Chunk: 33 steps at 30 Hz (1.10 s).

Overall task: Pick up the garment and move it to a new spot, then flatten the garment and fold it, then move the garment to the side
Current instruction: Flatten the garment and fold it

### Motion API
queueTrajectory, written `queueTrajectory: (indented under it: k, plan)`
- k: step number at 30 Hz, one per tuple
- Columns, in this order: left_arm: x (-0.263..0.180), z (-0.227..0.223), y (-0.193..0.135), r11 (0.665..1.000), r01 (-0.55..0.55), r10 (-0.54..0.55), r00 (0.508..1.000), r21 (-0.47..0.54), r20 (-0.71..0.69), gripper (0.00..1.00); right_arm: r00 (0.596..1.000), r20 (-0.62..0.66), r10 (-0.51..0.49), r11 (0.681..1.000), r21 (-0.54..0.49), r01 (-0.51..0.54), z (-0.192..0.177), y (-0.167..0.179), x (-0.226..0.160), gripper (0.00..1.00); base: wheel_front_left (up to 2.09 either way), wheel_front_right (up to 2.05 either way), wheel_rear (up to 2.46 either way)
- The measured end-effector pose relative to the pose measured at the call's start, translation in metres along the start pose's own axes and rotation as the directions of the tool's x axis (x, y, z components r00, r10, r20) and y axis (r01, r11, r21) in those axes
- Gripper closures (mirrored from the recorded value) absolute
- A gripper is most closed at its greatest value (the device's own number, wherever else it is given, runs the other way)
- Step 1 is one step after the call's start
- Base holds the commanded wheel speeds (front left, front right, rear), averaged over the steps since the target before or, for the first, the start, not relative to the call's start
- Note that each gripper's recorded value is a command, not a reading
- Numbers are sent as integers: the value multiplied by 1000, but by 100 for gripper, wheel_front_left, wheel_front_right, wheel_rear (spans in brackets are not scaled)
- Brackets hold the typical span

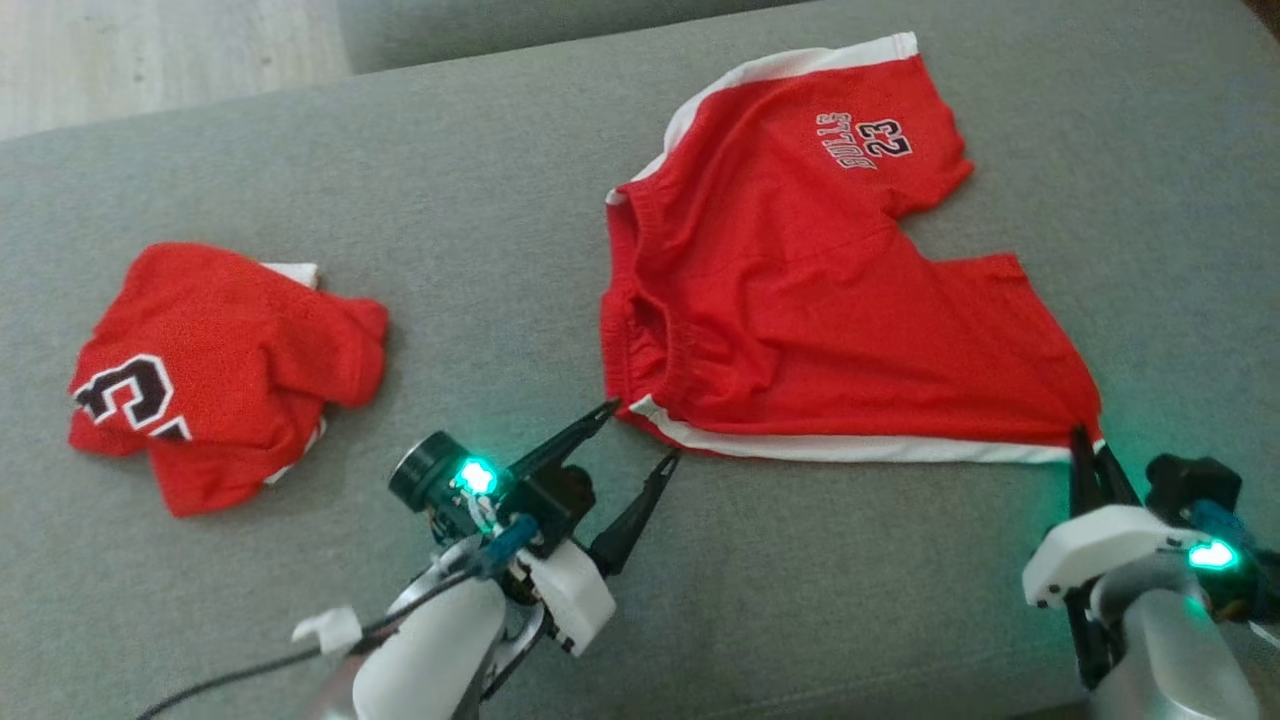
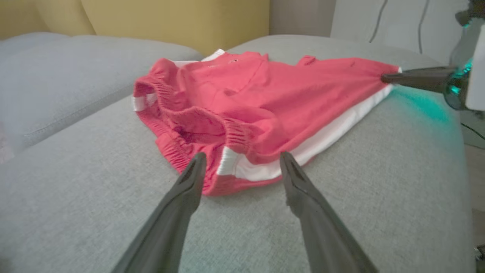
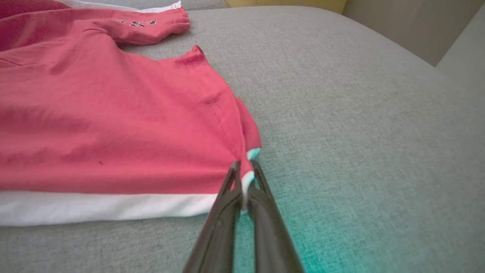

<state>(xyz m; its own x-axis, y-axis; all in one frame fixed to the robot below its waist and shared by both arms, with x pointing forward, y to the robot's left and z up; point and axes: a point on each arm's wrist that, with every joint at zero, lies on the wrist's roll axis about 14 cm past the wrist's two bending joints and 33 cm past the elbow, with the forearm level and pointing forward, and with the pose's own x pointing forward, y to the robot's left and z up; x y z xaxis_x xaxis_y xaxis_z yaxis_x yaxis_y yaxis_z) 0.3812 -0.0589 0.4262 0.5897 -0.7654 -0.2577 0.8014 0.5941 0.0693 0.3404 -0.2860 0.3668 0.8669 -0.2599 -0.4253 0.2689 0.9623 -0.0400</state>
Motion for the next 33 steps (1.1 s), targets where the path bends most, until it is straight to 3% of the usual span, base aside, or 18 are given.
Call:
queueTrajectory:
  k: [4,16,17,18,19,26,33]
  plan:
    - [12,-8,-6,998,67,-66,997,17,-49,0,1000,6,0,1000,8,0,3,0,2,100,0,0,0]
    - [32,-19,-8,990,137,-135,985,12,-106,0,1000,-4,-13,1000,13,13,-2,-6,0,100,0,0,0]
    - [32,-20,-10,989,146,-143,983,13,-112,15,1000,-5,-14,1000,14,14,-2,-6,0,100,0,0,0]
    - [33,-21,-12,988,152,-149,982,12,-115,72,1000,-5,-14,1000,15,14,-2,-6,-1,100,0,0,0]
    - [33,-21,-13,988,157,-154,981,10,-117,100,1000,-6,-15,1000,15,15,-3,-6,-1,100,0,0,0]
    - [32,-16,-6,990,143,-143,986,-1,-91,100,1000,23,-13,1000,17,13,5,-6,1,100,0,0,0]
    - [28,11,9,997,75,-75,997,-27,19,100,991,132,17,1000,12,-19,40,4,4,100,0,0,0]
